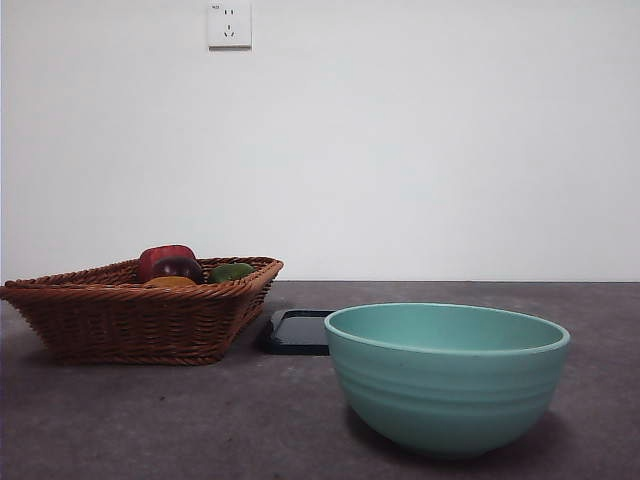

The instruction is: Pick up the wifruite, put it on the bowl, pick up the plate, put it on desk

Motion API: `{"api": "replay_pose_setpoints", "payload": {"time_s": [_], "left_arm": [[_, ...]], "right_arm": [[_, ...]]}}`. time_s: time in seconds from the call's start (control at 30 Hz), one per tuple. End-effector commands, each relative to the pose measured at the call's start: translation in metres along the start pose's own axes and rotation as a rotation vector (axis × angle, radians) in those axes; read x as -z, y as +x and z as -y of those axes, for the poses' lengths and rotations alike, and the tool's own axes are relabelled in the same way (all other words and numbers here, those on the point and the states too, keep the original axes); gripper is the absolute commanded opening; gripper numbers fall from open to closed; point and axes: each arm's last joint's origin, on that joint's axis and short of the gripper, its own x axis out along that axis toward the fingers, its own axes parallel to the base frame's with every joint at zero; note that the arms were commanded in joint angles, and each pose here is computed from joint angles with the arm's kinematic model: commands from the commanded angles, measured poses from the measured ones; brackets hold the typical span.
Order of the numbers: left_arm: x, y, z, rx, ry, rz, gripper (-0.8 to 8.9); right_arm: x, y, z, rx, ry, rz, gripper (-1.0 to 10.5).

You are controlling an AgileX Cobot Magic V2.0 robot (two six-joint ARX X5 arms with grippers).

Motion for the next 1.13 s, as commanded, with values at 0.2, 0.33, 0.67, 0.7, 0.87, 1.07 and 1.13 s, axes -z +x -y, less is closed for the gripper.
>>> {"api": "replay_pose_setpoints", "payload": {"time_s": [0.2,0.33,0.67,0.7,0.87,1.07,1.13], "left_arm": [[-0.0025,-0.0020,0.0007,0.010,0.011,0.012,0.18],[-0.0024,-0.0020,0.0007,0.010,0.008,0.012,0.18],[-0.0024,-0.0020,0.0007,0.010,0.008,0.012,0.18],[-0.0024,-0.0020,0.0007,0.010,0.008,0.012,0.18],[-0.0023,-0.0019,0.0004,0.001,0.003,0.013,0.18],[-0.0007,-0.0012,-0.0036,-0.115,-0.067,0.017,0.19],[-0.0009,0.0044,-0.0084,-0.183,-0.097,0.066,0.19]], "right_arm": [[-0.0027,-0.0044,-0.0010,-0.012,-0.017,0.028,0.0],[-0.0051,-0.0045,-0.0018,-0.020,-0.022,0.053,0.1],[-0.0055,-0.0045,-0.0019,-0.021,-0.022,0.057,0.1],[-0.0055,-0.0045,-0.0019,-0.021,-0.022,0.057,0.1],[-0.0055,-0.0045,-0.0019,-0.021,-0.021,0.057,0.1],[-0.0055,-0.0045,-0.0019,-0.020,-0.022,0.057,0.1],[-0.0055,-0.0045,-0.0019,-0.021,-0.022,0.057,0.1]]}}
